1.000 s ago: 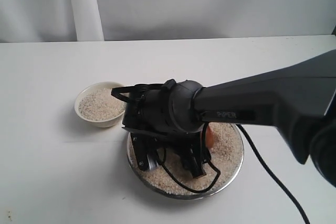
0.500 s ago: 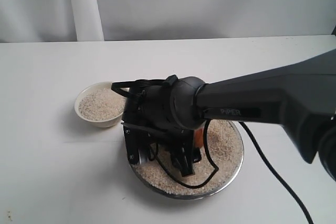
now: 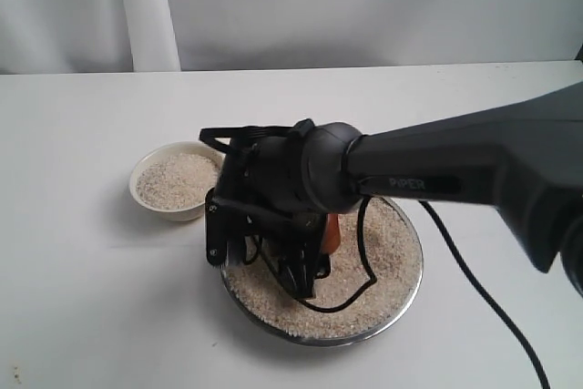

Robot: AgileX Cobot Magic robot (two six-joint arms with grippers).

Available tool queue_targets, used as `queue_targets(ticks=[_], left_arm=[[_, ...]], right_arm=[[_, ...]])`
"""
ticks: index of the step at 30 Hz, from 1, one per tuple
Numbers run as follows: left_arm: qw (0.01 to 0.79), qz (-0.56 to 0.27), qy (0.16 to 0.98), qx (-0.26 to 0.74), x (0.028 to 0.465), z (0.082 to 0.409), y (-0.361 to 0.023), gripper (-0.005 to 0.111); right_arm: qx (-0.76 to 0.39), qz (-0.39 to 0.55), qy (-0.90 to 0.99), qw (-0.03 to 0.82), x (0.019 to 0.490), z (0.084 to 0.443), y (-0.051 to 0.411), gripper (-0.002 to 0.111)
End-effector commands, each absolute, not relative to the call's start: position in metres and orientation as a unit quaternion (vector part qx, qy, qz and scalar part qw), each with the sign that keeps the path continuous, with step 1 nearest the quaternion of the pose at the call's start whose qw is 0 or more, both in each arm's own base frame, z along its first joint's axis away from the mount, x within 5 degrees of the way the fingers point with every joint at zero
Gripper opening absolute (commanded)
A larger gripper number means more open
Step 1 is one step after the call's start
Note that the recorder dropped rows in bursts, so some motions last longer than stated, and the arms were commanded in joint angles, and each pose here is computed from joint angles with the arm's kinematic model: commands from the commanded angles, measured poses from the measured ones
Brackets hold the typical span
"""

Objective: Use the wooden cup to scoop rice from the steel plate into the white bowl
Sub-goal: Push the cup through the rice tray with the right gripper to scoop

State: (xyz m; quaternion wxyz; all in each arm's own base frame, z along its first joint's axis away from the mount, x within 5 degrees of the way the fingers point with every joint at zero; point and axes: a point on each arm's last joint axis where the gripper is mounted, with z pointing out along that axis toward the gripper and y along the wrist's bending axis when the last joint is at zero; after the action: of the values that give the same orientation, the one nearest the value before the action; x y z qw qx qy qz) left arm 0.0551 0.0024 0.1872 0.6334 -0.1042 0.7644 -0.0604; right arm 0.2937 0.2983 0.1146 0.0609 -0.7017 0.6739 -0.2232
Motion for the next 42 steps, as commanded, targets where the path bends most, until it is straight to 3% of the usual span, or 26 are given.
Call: queue_targets(ticks=[1,10,20,30,42], left_arm=[[0.638,-0.064,0.761,-0.104,0.055,0.189,0.002,0.0],[0.638,-0.064,0.761,-0.104,0.055,0.189,0.002,0.0],[0.638,-0.064,0.761,-0.104,0.055,0.189,0.002,0.0],[0.638,-0.064,0.761,-0.104,0.055,0.189,0.002,0.0],[0.638,-0.064,0.761,-0.104,0.055,0.189,0.002,0.0]], right_arm=[[-0.659,-0.141,0.736,0.07,0.299,0.087,0.294,0.0],[-0.661,-0.119,0.735,0.095,0.297,0.093,0.293,0.0],[-0.622,-0.042,0.756,0.2,0.28,0.091,0.255,0.0],[-0.578,-0.006,0.781,0.236,0.272,0.085,0.227,0.0],[-0.508,0.044,0.781,0.362,0.283,0.12,0.214,0.0]])
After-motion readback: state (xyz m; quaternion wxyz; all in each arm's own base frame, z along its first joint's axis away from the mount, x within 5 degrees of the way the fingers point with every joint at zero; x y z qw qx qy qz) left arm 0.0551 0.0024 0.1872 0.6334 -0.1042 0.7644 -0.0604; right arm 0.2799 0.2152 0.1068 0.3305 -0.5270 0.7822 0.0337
